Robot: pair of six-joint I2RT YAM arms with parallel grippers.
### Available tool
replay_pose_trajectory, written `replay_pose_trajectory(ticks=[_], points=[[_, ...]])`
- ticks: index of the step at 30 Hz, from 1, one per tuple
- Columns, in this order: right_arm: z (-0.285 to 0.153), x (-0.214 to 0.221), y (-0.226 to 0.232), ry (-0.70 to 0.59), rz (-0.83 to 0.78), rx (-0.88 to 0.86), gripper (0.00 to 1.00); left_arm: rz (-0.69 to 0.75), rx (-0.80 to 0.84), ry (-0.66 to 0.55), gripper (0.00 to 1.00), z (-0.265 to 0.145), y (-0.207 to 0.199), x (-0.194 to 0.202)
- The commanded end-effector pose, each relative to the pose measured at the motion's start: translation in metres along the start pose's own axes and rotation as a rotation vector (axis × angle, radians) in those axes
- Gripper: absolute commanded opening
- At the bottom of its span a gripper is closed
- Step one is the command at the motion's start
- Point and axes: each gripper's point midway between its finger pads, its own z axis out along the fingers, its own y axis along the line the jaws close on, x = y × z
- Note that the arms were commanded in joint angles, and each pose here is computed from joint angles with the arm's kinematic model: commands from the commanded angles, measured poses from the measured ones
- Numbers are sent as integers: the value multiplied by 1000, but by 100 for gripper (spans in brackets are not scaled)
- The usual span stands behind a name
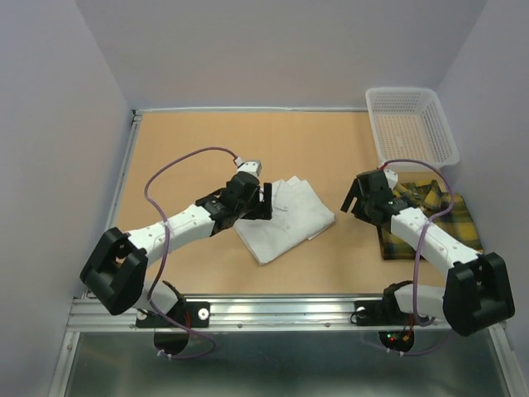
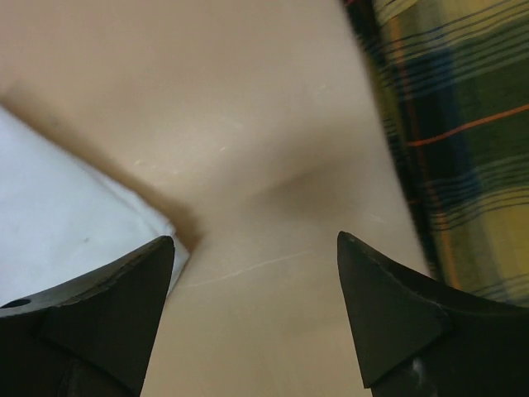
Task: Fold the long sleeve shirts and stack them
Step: Neatly place the folded shirt to the corner
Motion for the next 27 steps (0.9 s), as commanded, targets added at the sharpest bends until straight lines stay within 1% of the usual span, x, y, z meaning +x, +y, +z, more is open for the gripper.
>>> replay_pose_trajectory(ticks=[1, 2, 4, 6, 8, 10, 13, 16, 18, 21, 22, 25, 26, 27], points=[[-13, -52, -43, -141, -76, 301, 86, -52, 89, -5, 88, 11, -34, -21], [-11, -52, -51, -133, -84, 348, 88, -53, 100, -9, 89, 13, -43, -29], [-14, -59, -64, -142, -85, 413, 88, -50, 83, 35, 89, 28, -46, -22], [-14, -63, -68, -143, -77, 428, 88, -56, 82, 45, 89, 37, -52, -22], [-10, -62, -78, -123, -60, 453, 88, -49, 51, 84, 89, 55, -48, -10], [-2, -59, -90, -89, -40, 482, 88, -41, -5, 129, 89, 70, -38, 7], [6, -52, -101, -39, -15, 499, 87, -31, -68, 172, 89, 81, -25, 22], [15, -50, -103, -24, -6, 484, 84, -10, -143, 193, 89, 81, -4, 32], [23, -41, -103, 16, -7, 471, 83, -5, -192, 194, 89, 80, 14, 31], [32, -32, -105, 56, -10, 470, 77, 6, -261, 202, 89, 74, 40, 34], [37, -24, -105, 88, -17, 469, 72, 1, -295, 204, 89, 70, 56, 33], [44, -15, -103, 123, -18, 452, 65, -8, -357, 199, 89, 61, 81, 28], [46, -13, -103, 133, -19, 449, 60, -7, -371, 187, 89, 56, 88, 22], [51, -7, -101, 161, -22, 438, 57, -11, -403, 184, 89, 51, 99, 19]])
